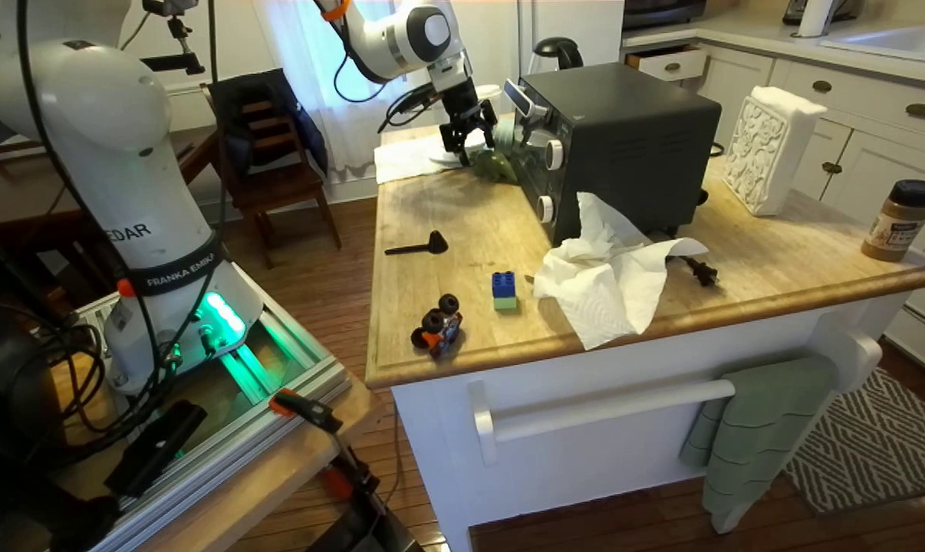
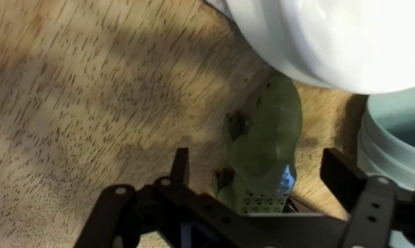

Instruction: Put the toy animal on top of the microwave

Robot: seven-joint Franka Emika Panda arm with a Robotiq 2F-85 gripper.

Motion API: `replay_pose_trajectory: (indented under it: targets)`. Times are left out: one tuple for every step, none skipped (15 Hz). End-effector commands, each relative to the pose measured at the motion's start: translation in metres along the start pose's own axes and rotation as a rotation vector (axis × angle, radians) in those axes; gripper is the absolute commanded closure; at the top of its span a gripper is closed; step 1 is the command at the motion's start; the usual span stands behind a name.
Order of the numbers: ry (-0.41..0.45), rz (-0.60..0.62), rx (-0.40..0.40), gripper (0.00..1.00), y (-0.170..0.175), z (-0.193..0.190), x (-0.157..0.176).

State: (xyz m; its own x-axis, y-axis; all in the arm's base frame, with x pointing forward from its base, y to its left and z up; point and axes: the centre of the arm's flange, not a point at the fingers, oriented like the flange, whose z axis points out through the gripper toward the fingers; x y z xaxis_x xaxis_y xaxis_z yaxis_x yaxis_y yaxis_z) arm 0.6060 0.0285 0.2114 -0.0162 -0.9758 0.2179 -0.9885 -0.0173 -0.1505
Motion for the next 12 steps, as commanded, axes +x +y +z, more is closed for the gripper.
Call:
replay_pose_trajectory:
  targets:
    - [0.047, 0.028, 0.012, 0.32, -0.010, 0.014, -0.001]
    - [0.053, 0.029, 0.007, 0.41, -0.010, 0.015, 0.000]
    - [0.056, 0.030, 0.005, 0.48, -0.009, 0.017, 0.002]
    - [0.060, 0.029, 0.002, 0.56, -0.008, 0.018, 0.004]
    - [0.059, 0.026, 0.000, 0.62, -0.007, 0.015, 0.007]
    - [0.061, 0.023, -0.003, 0.70, -0.006, 0.013, 0.009]
    - [0.063, 0.012, -0.016, 0.75, -0.004, 0.006, 0.012]
    - [0.061, -0.002, -0.037, 0.75, 0.000, -0.002, 0.015]
    - [0.062, -0.014, -0.055, 0.75, 0.003, -0.009, 0.019]
    - [0.065, -0.027, -0.077, 0.75, 0.006, -0.019, 0.023]
    - [0.063, -0.043, -0.102, 0.75, 0.011, -0.032, 0.028]
    - [0.058, -0.058, -0.126, 0.75, 0.014, -0.043, 0.032]
